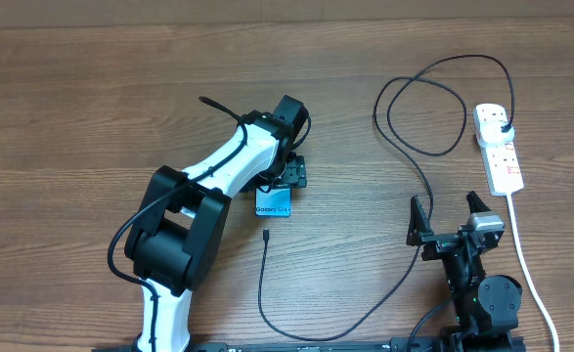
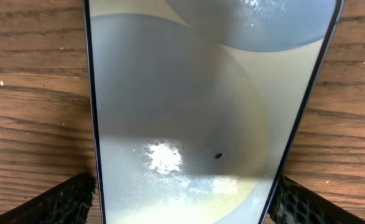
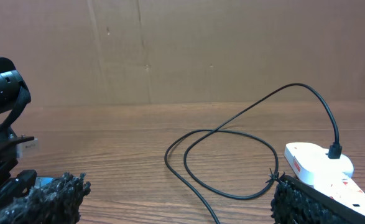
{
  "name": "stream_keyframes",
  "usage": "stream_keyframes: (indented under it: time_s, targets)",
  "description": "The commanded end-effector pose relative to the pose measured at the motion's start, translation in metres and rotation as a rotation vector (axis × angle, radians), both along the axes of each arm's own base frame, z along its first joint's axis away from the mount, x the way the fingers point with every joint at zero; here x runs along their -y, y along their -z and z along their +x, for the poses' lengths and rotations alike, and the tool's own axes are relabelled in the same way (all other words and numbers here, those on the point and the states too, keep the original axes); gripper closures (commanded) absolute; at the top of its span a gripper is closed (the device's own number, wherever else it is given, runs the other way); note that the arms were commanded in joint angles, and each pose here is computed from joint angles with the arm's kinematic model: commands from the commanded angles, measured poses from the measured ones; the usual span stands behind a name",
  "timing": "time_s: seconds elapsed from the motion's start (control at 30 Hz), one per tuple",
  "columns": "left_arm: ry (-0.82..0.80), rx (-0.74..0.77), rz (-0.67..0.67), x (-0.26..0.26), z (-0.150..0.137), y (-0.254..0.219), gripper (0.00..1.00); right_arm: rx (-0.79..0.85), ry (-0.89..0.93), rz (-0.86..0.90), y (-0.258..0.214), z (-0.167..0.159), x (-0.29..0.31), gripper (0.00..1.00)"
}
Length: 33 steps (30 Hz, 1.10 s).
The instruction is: Plug charger to phone and switch on socket
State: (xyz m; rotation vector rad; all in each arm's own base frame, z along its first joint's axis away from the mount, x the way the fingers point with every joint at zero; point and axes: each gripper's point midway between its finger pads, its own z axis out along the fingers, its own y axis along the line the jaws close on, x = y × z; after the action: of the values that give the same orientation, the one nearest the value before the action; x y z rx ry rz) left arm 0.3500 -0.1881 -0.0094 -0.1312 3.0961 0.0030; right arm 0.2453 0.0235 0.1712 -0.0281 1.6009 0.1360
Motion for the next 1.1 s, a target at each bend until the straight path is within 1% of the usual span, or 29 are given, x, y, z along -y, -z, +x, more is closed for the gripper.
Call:
stream_keyframes:
  time_s: [0.0,0.07,0.27,0.47,0.6,0.7,0.8,0.97,1.07]
  targets:
    - [0.027,-0.211,0.03,-0.013,-0.047,0.069,0.07,0.005,-0.007,-0.007,0.002,0.0,-0.002,0.0]
    - [0.027,-0.211,0.03,-0.013,-0.047,0.069,0.07,0.005,-0.006,-0.007,0.002,0.0,-0.001,0.0]
    - [0.032,-0.211,0.031,-0.012,-0.048,0.069,0.14,0.005,-0.006,-0.007,0.002,0.0,-0.001,0.0]
    - [0.032,-0.211,0.031,-0.012,-0.048,0.069,0.16,0.005,-0.006,-0.007,0.002,0.0,-0.001,0.0]
    - [0.032,-0.211,0.031,-0.012,-0.048,0.069,0.23,0.005,-0.007,-0.007,0.002,0.0,-0.002,0.0]
    - [0.032,-0.211,0.031,-0.012,-0.048,0.069,0.23,0.005,-0.007,-0.007,0.002,0.0,-0.002,0.0]
    - [0.032,-0.218,0.031,-0.012,-0.05,0.069,0.28,0.005,-0.007,-0.007,0.002,0.0,-0.002,0.0]
    - [0.041,-0.239,0.04,-0.012,-0.05,0.059,0.28,0.005,-0.007,-0.007,0.002,0.0,-0.002,0.0]
    - [0.054,-0.243,0.041,-0.01,-0.045,0.049,0.31,0.005,-0.006,-0.007,0.002,0.0,-0.001,0.0]
